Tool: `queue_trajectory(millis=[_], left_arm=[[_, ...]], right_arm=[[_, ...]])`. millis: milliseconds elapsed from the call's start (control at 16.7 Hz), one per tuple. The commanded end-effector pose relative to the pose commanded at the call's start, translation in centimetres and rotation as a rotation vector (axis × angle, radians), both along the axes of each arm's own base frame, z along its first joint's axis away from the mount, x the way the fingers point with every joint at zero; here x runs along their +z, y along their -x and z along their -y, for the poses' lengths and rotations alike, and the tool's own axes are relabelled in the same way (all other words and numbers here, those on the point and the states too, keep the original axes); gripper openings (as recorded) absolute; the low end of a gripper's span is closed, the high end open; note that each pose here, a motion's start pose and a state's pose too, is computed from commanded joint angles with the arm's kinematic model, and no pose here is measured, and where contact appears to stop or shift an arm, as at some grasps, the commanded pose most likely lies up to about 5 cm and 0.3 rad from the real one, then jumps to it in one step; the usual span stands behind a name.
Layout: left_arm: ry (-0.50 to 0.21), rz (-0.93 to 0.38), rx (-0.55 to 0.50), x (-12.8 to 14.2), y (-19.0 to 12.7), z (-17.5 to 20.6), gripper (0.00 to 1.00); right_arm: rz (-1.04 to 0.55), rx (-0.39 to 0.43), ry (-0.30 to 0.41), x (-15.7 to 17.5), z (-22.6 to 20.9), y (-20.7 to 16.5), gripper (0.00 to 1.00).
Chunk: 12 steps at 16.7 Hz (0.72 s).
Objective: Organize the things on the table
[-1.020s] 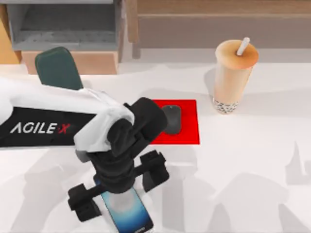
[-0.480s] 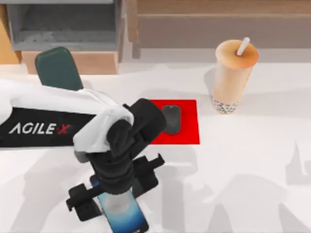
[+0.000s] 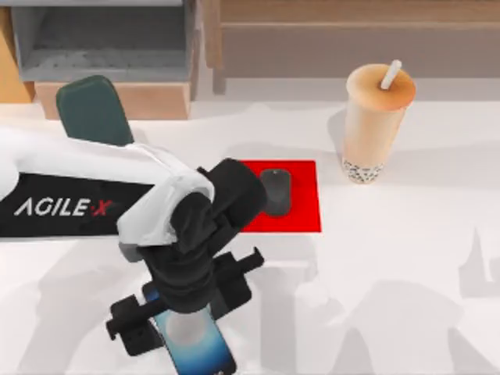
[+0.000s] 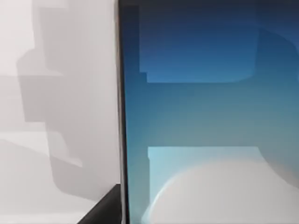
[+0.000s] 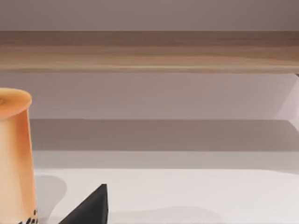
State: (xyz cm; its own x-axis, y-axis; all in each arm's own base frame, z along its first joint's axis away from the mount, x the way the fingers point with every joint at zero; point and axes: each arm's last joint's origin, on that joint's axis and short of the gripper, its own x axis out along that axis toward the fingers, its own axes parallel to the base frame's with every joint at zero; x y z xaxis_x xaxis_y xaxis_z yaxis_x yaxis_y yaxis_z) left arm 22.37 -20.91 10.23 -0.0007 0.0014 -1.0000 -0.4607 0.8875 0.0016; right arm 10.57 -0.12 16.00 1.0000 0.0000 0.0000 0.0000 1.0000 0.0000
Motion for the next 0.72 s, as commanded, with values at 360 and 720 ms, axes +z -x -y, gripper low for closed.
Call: queue_trajectory(millis=[360,720], left_arm=[[0.003,0.008,-0.012,1.6,0.0,-0.2,0.0],[0.0,0.004,-0.012,4.1,0.1,-0.2,0.0]], right_arm=[[0.0,0.0,0.0,0.0,0.0,0.0,1.0],[0.0,0.0,0.0,0.0,0.0,0.0,1.0]])
